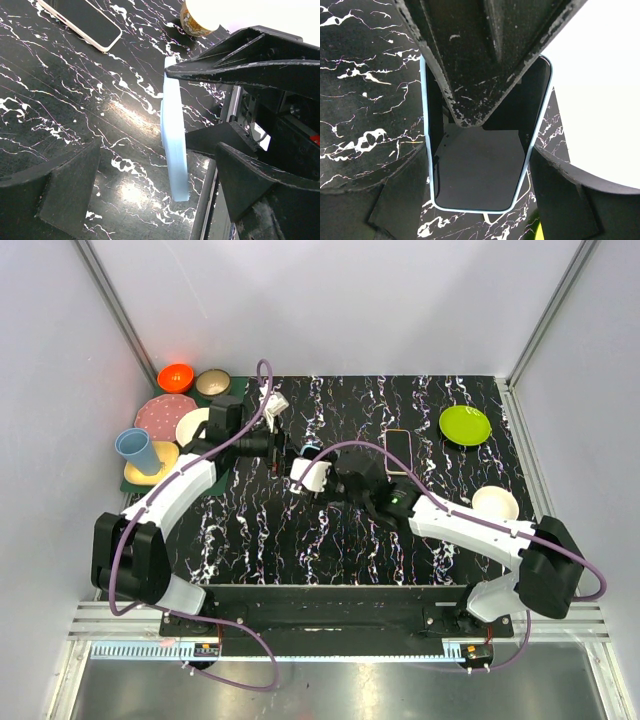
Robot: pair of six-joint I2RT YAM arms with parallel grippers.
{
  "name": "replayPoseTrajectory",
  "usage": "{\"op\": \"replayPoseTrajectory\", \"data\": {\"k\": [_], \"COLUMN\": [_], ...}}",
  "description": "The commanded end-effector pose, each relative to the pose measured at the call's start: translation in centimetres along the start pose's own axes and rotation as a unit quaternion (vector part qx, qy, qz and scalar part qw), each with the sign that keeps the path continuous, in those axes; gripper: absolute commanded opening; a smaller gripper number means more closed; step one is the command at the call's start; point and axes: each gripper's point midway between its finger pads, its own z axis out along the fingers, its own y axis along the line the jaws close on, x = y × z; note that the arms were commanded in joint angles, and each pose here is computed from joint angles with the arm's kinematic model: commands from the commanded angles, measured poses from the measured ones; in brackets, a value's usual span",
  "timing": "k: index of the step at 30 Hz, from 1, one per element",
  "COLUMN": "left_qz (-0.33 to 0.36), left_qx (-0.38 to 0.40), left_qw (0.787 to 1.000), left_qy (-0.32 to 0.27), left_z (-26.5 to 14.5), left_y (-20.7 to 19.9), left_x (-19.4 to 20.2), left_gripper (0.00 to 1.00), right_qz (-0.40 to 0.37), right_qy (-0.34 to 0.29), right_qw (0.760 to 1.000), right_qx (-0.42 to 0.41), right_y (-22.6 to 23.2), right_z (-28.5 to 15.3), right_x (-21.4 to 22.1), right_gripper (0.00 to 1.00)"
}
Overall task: Take the phone out of the phone case
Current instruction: Pick up the phone at the center of the board.
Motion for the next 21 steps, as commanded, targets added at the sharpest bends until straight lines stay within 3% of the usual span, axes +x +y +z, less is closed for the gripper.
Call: {"op": "replayPoseTrajectory", "data": {"k": [1, 8, 21], "left_qz": [0.028, 0.031, 0.032], "left_qx": [0.007, 0.009, 0.012], "left_qw": [1.0, 0.999, 0.999], "left_qy": [-0.003, 0.002, 0.009], "left_z": [0.51, 0.77, 1.0], "left_y": [-0.06, -0.16, -0.25], "left_x": [-0.73, -0.57, -0.31], "left_gripper": [0.96, 0.88, 0.65], "right_qz": [0.019, 0.012, 0.007], "right_qy": [-0.049, -0.049, -0.05], "right_qw": [0.997, 0.996, 0.995], "right_qx": [0.061, 0.074, 0.085], "right_y": [-3.24, -3.28, -3.42], "right_z": [-0.4, -0.19, -0.17], "right_x": [-3.63, -3.81, -3.93], "right_gripper": [0.0, 0.0, 0.0]}}
